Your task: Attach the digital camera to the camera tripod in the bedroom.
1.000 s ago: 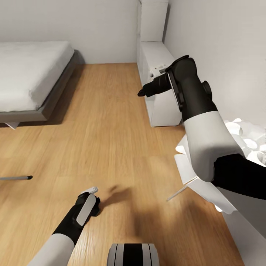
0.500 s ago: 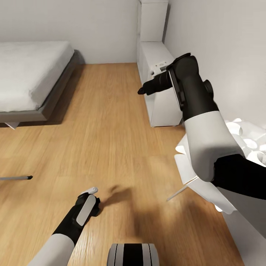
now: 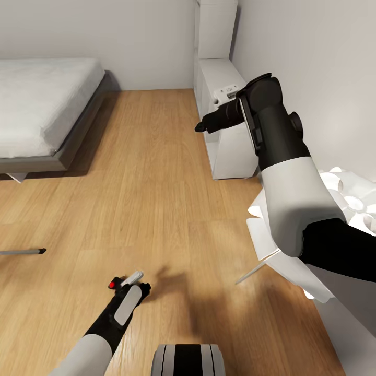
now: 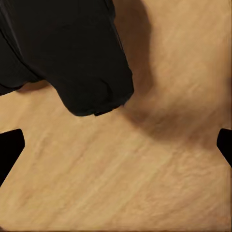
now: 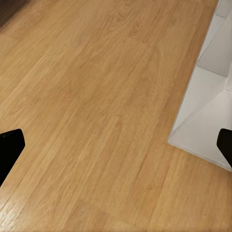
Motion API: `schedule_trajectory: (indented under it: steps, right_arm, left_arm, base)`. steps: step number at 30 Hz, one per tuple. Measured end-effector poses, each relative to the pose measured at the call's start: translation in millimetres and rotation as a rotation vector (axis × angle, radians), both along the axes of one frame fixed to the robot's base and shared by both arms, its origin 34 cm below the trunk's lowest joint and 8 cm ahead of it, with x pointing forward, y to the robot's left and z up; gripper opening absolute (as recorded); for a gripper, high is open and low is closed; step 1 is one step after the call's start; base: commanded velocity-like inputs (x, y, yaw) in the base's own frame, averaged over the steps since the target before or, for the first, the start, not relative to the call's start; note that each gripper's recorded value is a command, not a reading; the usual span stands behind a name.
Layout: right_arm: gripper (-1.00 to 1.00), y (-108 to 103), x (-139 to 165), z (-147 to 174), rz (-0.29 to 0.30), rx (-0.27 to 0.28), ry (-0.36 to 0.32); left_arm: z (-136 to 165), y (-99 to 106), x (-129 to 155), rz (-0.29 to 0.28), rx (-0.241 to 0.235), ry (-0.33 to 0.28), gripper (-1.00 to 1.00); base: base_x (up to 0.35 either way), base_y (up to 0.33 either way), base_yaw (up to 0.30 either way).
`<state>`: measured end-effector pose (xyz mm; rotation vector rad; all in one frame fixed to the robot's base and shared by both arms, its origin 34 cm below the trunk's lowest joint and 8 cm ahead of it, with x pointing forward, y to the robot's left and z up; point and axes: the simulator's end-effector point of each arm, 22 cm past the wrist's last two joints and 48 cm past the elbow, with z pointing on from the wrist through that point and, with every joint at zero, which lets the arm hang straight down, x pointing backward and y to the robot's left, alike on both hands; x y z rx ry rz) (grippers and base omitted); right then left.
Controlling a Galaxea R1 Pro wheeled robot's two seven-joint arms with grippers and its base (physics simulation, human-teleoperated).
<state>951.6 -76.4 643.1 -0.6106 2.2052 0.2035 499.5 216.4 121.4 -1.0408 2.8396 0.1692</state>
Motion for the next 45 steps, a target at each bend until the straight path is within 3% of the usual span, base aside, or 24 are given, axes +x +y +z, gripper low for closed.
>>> schedule_trajectory:
  steps: [7, 45]
  right_arm:
    - [1.0, 0, 0, 0, 0.0, 0.0, 0.0]
    - [1.0, 2, 0, 8, 0.006, 0.002, -0.021]
  left_arm:
    - [-7, -15, -9, 0.01, -0.022, 0.0, 1.0]
    - [-1, -15, 4, 0.012, -0.02, -0.031, 1.0]
  base:
    - [0.0, 0.0, 0.0]
    - [0.0, 0.0, 0.0]
